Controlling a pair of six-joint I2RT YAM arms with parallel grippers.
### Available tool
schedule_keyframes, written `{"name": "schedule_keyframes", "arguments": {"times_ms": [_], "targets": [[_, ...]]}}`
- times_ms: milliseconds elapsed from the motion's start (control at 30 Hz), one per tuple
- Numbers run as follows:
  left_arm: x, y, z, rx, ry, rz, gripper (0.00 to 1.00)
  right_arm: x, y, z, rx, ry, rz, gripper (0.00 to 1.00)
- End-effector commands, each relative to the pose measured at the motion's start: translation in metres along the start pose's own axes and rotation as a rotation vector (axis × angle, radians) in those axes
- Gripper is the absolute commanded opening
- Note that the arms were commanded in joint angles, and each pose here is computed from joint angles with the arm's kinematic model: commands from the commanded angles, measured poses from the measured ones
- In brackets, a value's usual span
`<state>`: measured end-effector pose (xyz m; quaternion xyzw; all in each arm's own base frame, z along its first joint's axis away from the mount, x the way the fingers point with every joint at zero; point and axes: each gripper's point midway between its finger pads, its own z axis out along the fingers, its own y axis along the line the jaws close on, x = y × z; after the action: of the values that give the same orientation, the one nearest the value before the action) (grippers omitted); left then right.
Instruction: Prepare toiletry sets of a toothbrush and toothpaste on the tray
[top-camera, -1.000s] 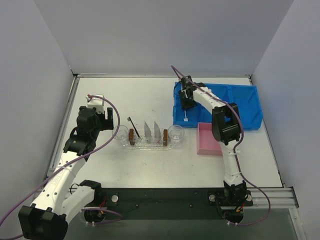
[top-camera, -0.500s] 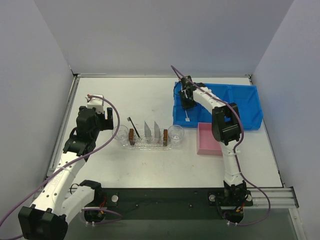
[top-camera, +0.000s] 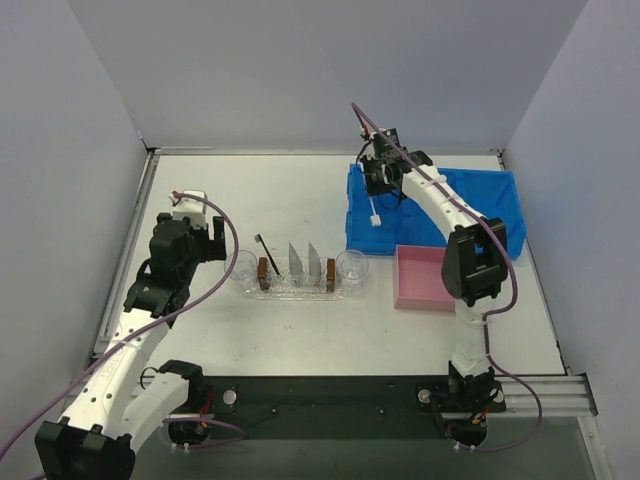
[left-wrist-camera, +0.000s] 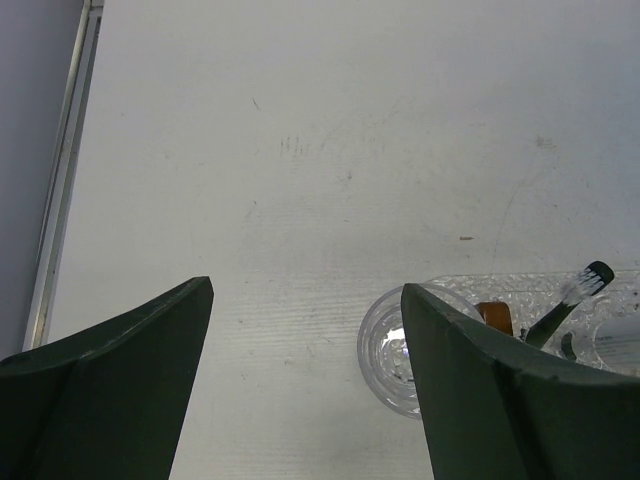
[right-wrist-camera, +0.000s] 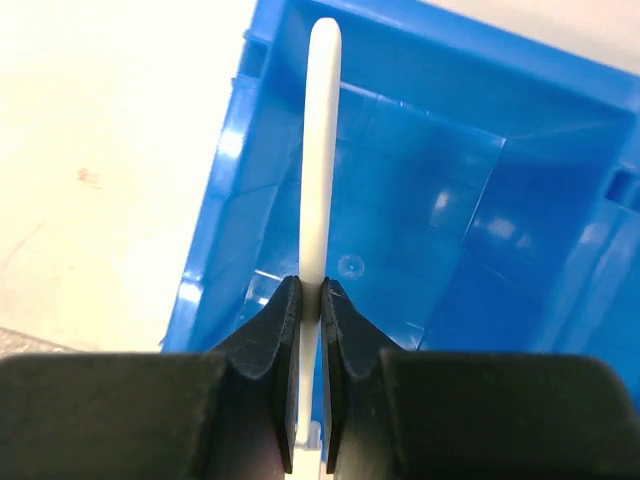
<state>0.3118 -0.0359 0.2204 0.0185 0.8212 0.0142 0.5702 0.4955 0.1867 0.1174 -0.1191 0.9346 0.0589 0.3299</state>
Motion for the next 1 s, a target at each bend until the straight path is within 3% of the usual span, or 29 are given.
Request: {"name": "schedule_keyframes", "arguments": {"times_ms": [0,167,300,600,833,967], "targets": [[-0.021,-0.005,-0.003,0.043,-0.085,0.010,0.87,-0.015,0.005,-0.042,-0.050,-0.070,-0.015,0.00],[-0.031,-0.021,-0.010,0.139,-0.143,0.006,0.87,-0.020,0.017,-0.092,-0.120,-0.124,-0.036,0.00],[-0.046,-0.069,-0.026,0.418,-0.231,0.077,0.87,-0.015,0.034,-0.147,-0.217,-0.152,-0.078,0.00],[-0.053,-0.149,-0.085,0.813,-0.351,0.266,0.87,0.055,0.074,-0.228,-0.318,-0.148,-0.152,0.00],[-0.016,-0.205,-0.145,1.030,-0.437,0.516,0.87,0.119,0.122,-0.271,-0.588,-0.038,-0.084,0.00],[0.006,-0.223,-0.167,1.091,-0.463,0.630,0.87,0.156,0.132,-0.284,-0.650,0.054,-0.063,0.00]]}}
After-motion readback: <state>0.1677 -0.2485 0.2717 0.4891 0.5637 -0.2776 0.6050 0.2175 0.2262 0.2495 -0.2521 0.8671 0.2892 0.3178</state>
